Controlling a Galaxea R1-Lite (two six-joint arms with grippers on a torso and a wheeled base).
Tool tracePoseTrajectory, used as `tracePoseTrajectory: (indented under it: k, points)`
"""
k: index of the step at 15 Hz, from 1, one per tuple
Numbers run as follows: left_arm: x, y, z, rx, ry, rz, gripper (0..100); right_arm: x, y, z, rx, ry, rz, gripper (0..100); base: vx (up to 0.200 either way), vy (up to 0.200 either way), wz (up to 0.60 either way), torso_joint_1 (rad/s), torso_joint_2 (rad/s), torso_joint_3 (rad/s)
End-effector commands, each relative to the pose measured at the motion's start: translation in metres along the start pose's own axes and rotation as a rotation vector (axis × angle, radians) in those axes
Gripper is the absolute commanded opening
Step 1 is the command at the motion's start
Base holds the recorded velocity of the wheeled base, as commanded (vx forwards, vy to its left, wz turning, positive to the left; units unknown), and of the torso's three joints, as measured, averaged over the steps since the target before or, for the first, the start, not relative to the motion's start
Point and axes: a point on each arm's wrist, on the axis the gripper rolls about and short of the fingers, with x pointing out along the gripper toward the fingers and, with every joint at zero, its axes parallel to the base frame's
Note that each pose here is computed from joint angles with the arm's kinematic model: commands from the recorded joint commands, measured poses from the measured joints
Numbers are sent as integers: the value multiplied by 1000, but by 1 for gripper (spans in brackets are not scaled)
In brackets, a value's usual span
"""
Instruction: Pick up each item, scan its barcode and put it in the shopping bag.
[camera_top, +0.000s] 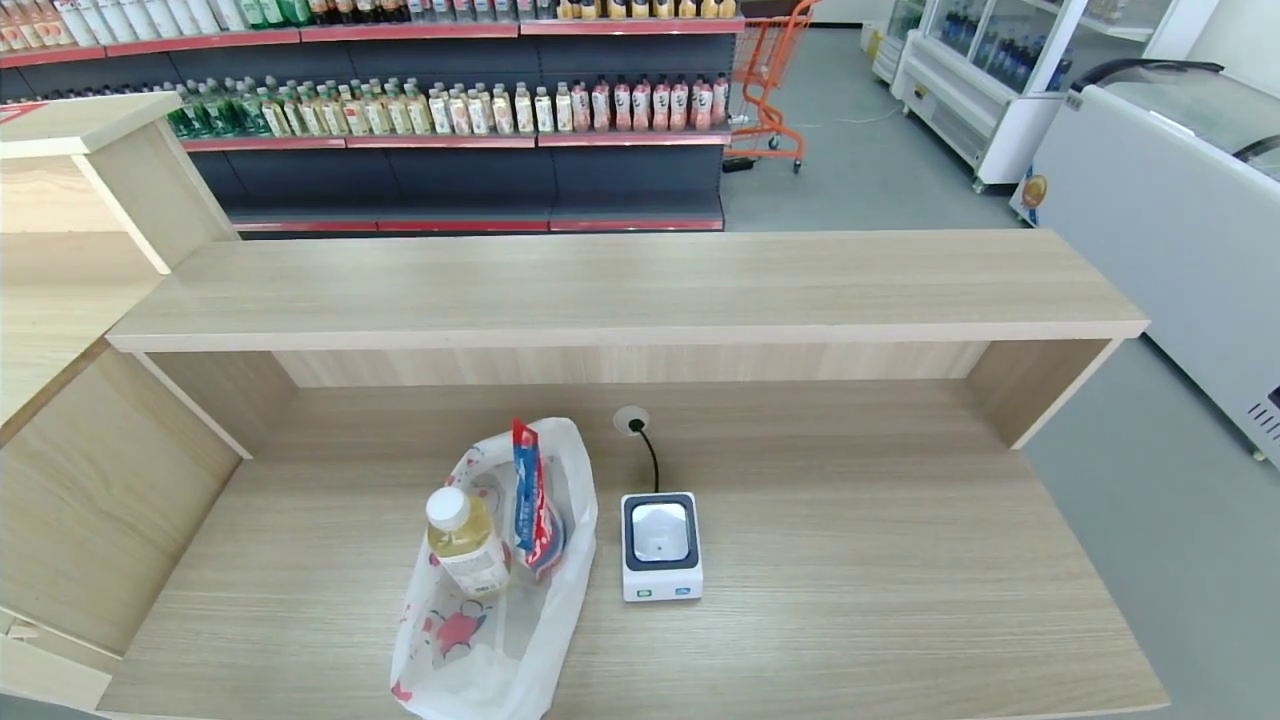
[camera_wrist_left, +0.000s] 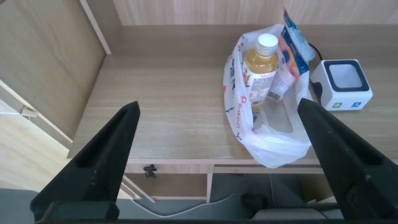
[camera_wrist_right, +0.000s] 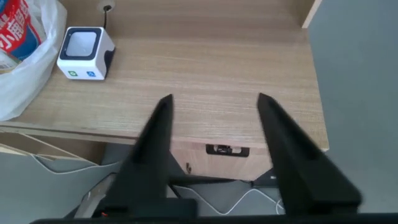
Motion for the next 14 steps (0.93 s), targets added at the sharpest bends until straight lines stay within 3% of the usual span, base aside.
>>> tracePoseTrajectory:
  k: [1, 14]
  points:
    - [0, 0, 0, 0, -1, 0, 100, 1, 0, 0, 3, 8, 0, 0, 0, 0, 0, 0, 0, 0]
    - [0, 0, 0, 0, -1, 1, 100, 0, 0, 0, 1, 5, 1, 0, 0, 0, 0, 0, 0, 0]
